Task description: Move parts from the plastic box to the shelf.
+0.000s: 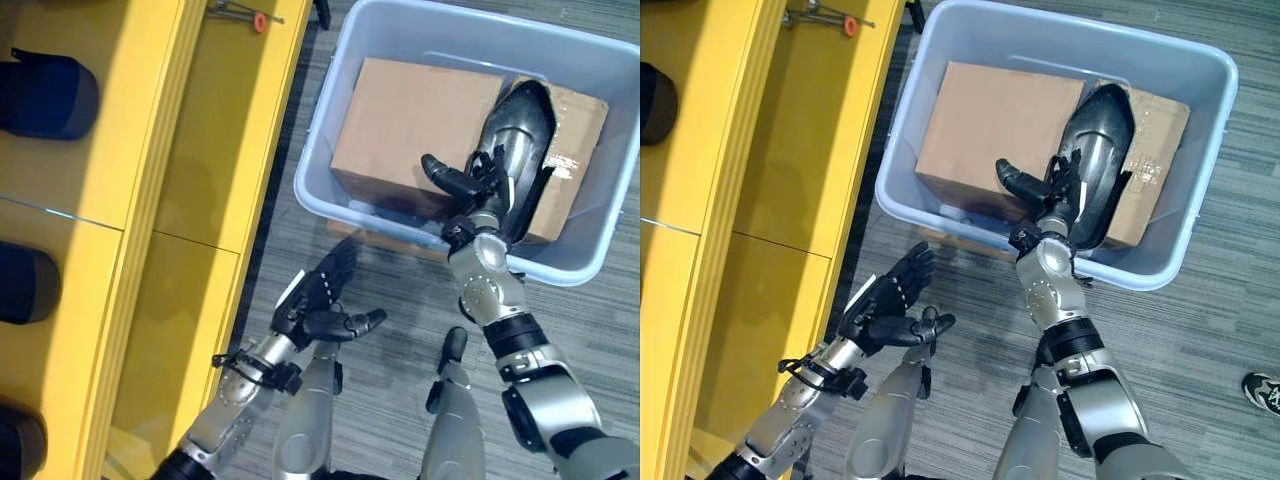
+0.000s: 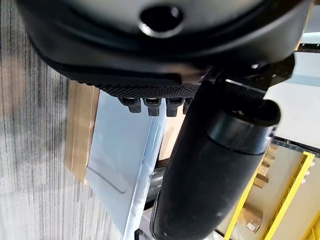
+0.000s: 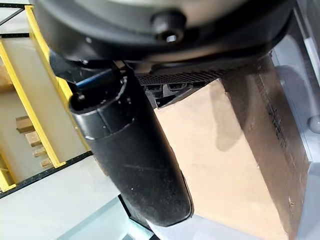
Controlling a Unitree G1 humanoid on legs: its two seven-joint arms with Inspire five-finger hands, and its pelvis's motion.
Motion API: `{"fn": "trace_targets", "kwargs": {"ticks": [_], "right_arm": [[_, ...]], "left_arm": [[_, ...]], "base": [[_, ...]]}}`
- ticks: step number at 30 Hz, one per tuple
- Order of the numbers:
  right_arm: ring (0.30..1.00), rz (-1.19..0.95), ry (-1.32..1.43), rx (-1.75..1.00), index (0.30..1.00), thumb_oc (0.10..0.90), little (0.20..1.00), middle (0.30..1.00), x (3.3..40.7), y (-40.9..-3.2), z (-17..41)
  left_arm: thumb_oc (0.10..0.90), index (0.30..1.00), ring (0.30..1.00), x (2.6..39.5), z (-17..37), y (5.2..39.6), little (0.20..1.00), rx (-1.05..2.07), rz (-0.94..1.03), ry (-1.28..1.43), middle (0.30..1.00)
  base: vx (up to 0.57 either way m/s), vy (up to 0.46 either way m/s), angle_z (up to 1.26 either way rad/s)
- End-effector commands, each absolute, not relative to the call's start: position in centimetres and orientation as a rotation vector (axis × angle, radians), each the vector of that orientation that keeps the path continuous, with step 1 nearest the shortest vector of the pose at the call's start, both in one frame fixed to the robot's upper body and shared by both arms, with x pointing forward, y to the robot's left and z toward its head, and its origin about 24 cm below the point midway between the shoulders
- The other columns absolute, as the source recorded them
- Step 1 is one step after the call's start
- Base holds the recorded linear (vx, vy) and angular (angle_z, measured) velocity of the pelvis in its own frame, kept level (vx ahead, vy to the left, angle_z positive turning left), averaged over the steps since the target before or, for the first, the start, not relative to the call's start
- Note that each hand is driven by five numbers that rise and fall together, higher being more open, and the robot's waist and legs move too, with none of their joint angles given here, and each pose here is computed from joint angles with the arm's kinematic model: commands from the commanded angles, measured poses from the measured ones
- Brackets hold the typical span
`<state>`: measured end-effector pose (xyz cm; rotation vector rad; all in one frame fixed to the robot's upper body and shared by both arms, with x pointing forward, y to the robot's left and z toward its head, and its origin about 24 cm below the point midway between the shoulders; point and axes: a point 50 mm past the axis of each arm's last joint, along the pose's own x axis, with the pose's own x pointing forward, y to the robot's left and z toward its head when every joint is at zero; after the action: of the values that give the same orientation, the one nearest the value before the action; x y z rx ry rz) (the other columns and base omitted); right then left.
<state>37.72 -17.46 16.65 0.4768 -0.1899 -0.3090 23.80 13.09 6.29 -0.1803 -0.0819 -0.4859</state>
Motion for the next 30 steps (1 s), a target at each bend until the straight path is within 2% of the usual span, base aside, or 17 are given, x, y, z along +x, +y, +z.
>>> {"fn": "trace_targets", "kwargs": {"ticks": [1, 4, 7, 10, 14, 15, 20, 22, 27, 28, 30], "right_arm": [[1.0, -0.17, -0.551, 0.453, 1.0, 0.9, 1.0, 1.0, 37.3, -16.6, 26.2], [1.0, -0.152, -0.608, 0.495, 1.0, 0.9, 1.0, 1.0, 37.2, -17.0, 27.6], [1.0, -0.139, -0.687, 0.411, 1.0, 0.9, 1.0, 1.0, 36.7, -16.5, 29.3], [1.0, -0.251, -0.883, 0.178, 1.0, 0.9, 1.0, 1.0, 35.2, -16.5, 32.0], [1.0, -0.261, -1.029, 0.056, 1.0, 0.9, 1.0, 1.0, 33.5, -15.9, 33.9], [1.0, -0.252, -1.14, -0.043, 1.0, 0.9, 1.0, 1.0, 32.1, -15.3, 35.2], [1.0, -0.251, -1.314, -0.319, 1.0, 0.9, 1.0, 1.0, 29.3, -14.2, 36.4], [1.0, -0.245, -1.352, -0.439, 1.0, 0.9, 1.0, 1.0, 28.6, -14.0, 36.4], [1.0, -0.142, -1.191, -0.451, 1.0, 0.9, 1.0, 1.0, 29.0, -15.6, 34.3], [1.0, -0.126, -1.205, -0.583, 1.0, 0.9, 1.0, 1.0, 28.4, -15.9, 33.0], [1.0, -0.126, -1.189, -0.67, 1.0, 0.9, 1.0, 1.0, 28.1, -16.3, 32.2]], "left_arm": [[0.9, 1.0, 1.0, 22.9, 9.5, 12.1, 1.0, -0.26, -0.583, -0.254, 1.0], [0.9, 1.0, 1.0, 22.7, 9.3, 12.0, 1.0, -0.262, -0.597, -0.235, 1.0], [0.9, 1.0, 1.0, 22.6, 9.4, 12.1, 1.0, -0.255, -0.607, -0.235, 1.0], [0.9, 1.0, 1.0, 22.3, 9.5, 12.1, 1.0, -0.213, -0.61, -0.251, 1.0], [0.9, 1.0, 1.0, 22.5, 9.8, 12.8, 1.0, -0.217, -0.566, -0.259, 1.0], [0.9, 1.0, 1.0, 22.5, 10.1, 13.4, 1.0, -0.227, -0.544, -0.274, 1.0], [0.9, 1.0, 1.0, 22.2, 10.1, 14.0, 1.0, -0.224, -0.567, -0.28, 1.0], [0.9, 1.0, 1.0, 22.0, 10.1, 14.3, 1.0, -0.223, -0.573, -0.281, 1.0], [0.9, 1.0, 1.0, 21.4, 9.8, 15.0, 1.0, -0.216, -0.558, -0.281, 1.0], [0.9, 1.0, 1.0, 21.3, 9.8, 15.5, 1.0, -0.209, -0.543, -0.288, 1.0], [0.9, 1.0, 1.0, 21.2, 9.8, 15.6, 1.0, -0.202, -0.537, -0.293, 1.0]], "base": [[0.0, 0.0, 0.0], [0.0, 0.0, 0.0], [0.01, -0.034, 0.03], [0.02, -0.039, 0.02], [0.01, -0.024, 0.09], [0.0, -0.037, 0.03], [0.0, -0.049, -0.01], [0.01, -0.056, -0.02], [-0.01, -0.057, -0.01], [-0.03, -0.062, -0.03], [-0.03, -0.094, -0.06]]}}
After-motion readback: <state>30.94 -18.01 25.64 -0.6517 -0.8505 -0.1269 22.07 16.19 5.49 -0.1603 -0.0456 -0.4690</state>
